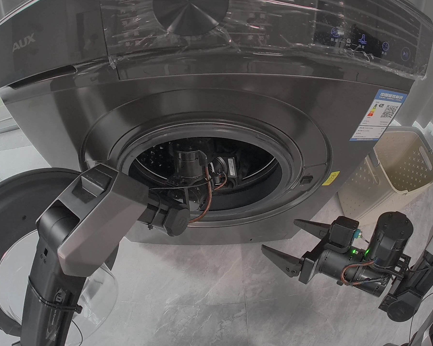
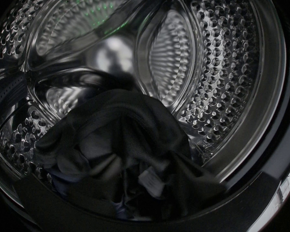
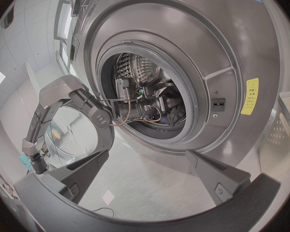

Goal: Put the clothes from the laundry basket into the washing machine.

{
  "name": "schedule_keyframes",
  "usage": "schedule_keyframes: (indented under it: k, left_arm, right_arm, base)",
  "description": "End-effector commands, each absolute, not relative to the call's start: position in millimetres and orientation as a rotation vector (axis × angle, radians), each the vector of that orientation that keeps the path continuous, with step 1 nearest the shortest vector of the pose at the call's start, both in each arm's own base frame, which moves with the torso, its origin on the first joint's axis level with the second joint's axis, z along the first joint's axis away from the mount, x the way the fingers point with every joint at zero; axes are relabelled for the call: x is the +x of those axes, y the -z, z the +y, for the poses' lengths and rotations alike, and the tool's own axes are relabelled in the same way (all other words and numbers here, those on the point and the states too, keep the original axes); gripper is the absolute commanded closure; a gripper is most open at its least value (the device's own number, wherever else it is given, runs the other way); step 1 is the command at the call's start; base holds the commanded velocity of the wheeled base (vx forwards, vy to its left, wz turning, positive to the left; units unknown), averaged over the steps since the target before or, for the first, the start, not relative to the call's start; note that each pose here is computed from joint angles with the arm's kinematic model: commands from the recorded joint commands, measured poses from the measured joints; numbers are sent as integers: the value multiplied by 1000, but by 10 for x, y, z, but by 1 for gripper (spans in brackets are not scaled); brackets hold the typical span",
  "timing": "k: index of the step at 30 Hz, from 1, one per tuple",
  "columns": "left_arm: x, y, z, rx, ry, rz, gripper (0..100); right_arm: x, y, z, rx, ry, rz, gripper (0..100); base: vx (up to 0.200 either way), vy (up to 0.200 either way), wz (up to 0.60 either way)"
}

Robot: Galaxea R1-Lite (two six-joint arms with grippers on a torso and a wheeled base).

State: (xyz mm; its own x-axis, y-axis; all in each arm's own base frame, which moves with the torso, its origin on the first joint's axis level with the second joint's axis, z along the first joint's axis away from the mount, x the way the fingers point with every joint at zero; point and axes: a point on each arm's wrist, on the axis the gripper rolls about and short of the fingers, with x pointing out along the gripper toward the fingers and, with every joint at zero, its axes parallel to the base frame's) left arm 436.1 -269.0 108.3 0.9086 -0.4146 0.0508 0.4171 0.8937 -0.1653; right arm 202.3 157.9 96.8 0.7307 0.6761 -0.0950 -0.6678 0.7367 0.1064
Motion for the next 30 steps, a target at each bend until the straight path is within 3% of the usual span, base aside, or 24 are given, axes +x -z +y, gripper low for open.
schedule_keyframes:
  k: [1,6,21,22,25,26,30]
  left_arm:
    - [4521,-891,-2720,-175,408,0,100]
    - [4826,-1127,-2600,-235,295,-155,100]
    - [4907,-1304,-2394,-280,254,-205,100]
    - [4891,-1309,-2423,-282,260,-202,0]
    - [4872,-1327,-2450,-287,264,-205,0]
    - [4799,-1464,-2500,-298,257,-225,0]
    - [4458,-1504,-2573,-255,274,-126,0]
  right_arm:
    - [2025,-966,1582,66,-741,130,0]
    - [2027,-968,1583,67,-741,129,0]
    - [2028,-965,1585,68,-743,131,0]
    - [2026,-962,1583,68,-742,132,0]
    - [2026,-962,1583,68,-742,132,0]
    - [2023,-959,1581,67,-744,134,0]
    - [2014,-948,1574,65,-742,141,0]
  base:
    - [0,0,0]
    - [0,0,0]
    - [0,0,0]
    - [0,0,0]
    - [0,0,0]
    - [0,0,0]
    - [0,0,0]
